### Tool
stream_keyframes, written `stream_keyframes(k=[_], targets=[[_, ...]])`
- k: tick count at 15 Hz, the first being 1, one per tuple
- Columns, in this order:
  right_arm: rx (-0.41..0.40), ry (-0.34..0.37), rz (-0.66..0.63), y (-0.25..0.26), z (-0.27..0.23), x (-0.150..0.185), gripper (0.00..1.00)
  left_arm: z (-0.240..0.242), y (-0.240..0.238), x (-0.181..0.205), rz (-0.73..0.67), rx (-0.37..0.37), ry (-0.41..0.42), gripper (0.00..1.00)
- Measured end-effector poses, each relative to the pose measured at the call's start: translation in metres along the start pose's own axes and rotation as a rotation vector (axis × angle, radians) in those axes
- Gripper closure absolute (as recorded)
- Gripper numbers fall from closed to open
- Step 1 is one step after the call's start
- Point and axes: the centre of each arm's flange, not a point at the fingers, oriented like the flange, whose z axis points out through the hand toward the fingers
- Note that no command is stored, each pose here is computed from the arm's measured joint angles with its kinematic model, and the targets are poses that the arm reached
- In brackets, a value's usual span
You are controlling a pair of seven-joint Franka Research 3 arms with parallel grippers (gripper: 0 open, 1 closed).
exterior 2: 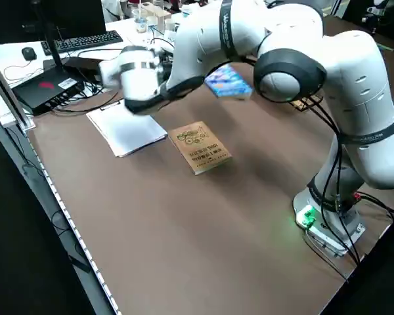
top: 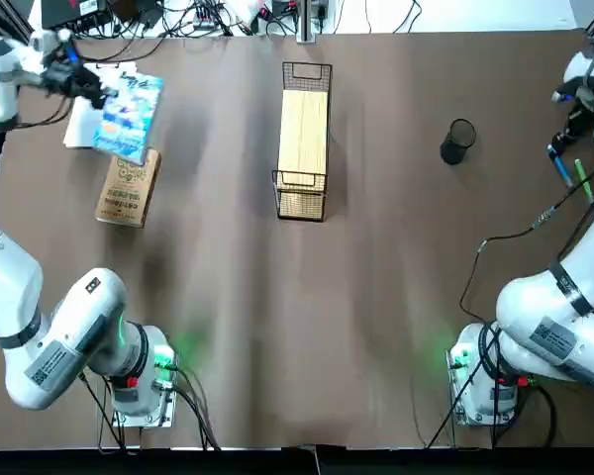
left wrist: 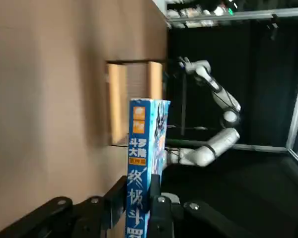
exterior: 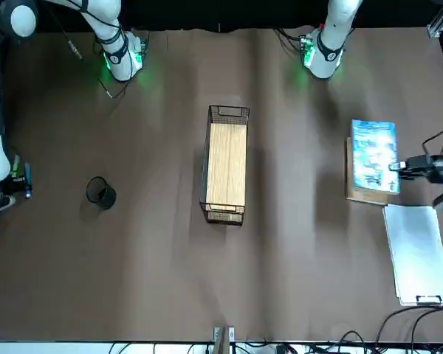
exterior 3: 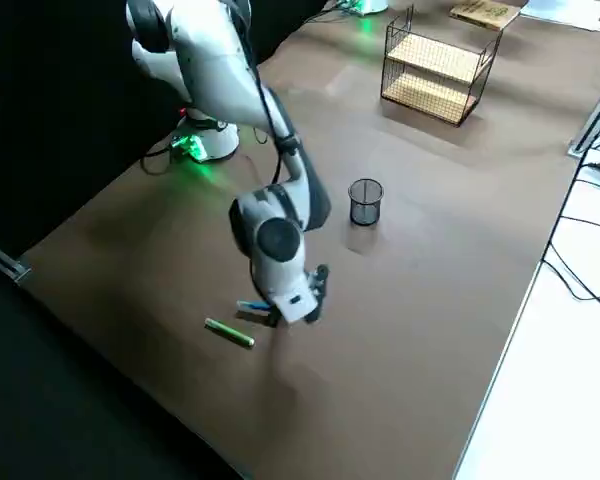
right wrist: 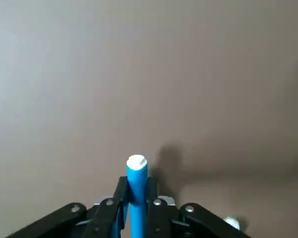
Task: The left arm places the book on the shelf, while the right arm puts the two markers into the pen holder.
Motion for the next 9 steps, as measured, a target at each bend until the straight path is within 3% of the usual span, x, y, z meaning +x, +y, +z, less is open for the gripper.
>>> stream_keyframes(k=[4,9], targets=[[0.038,0.045,-0.240,-0.037,-0.075,0.052,0.82,0.134,0.038,0.067,-0.008,-0.155,-0.108,0.78],[0.050,0.068,-0.438,-0.071,-0.126,0.069,0.82,0.275,0.058,0.108,-0.017,-0.205,-0.131,0.78]])
